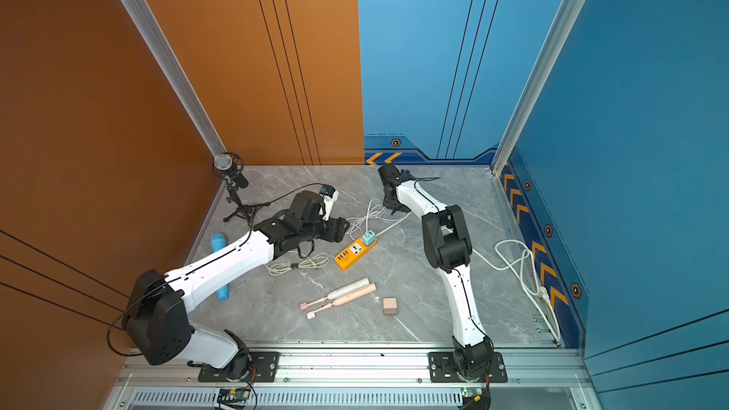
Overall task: Charge the electric toothbrush
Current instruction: Pick up the charging cable from the center of the board.
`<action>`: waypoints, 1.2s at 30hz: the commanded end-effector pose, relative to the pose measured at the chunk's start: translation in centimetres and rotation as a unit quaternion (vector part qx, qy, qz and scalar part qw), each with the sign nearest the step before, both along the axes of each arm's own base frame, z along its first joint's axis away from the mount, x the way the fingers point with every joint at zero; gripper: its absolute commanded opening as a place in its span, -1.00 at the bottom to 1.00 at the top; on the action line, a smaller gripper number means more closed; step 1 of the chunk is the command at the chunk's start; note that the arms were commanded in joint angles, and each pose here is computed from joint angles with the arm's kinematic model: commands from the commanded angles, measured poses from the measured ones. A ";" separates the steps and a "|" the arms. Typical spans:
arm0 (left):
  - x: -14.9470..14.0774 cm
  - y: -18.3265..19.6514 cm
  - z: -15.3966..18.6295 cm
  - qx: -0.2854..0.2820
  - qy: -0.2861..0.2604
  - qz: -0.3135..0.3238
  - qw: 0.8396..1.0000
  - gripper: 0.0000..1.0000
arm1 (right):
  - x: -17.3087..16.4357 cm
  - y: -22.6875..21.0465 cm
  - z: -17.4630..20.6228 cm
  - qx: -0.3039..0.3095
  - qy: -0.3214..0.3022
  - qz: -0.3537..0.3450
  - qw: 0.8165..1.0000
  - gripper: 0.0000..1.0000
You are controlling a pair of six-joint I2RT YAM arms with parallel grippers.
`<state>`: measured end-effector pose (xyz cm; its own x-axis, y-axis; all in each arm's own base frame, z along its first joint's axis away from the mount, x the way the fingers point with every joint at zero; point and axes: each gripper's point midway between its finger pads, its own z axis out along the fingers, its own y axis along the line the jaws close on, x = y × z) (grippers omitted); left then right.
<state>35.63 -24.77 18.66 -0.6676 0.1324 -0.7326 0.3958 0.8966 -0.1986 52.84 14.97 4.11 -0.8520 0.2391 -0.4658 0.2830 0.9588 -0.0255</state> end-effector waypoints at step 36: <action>0.9 1.5 1.5 -0.016 -0.008 0.054 0.998 0.54 | 1.5 -0.5 -1.2 0.003 0.018 0.070 0.997 -1.00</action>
<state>36.19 -24.04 18.82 -0.6810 0.0686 -0.7290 0.3289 0.9182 -0.2207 55.10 13.40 2.55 -0.8802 0.1411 -0.4532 0.1996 0.9763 -0.0837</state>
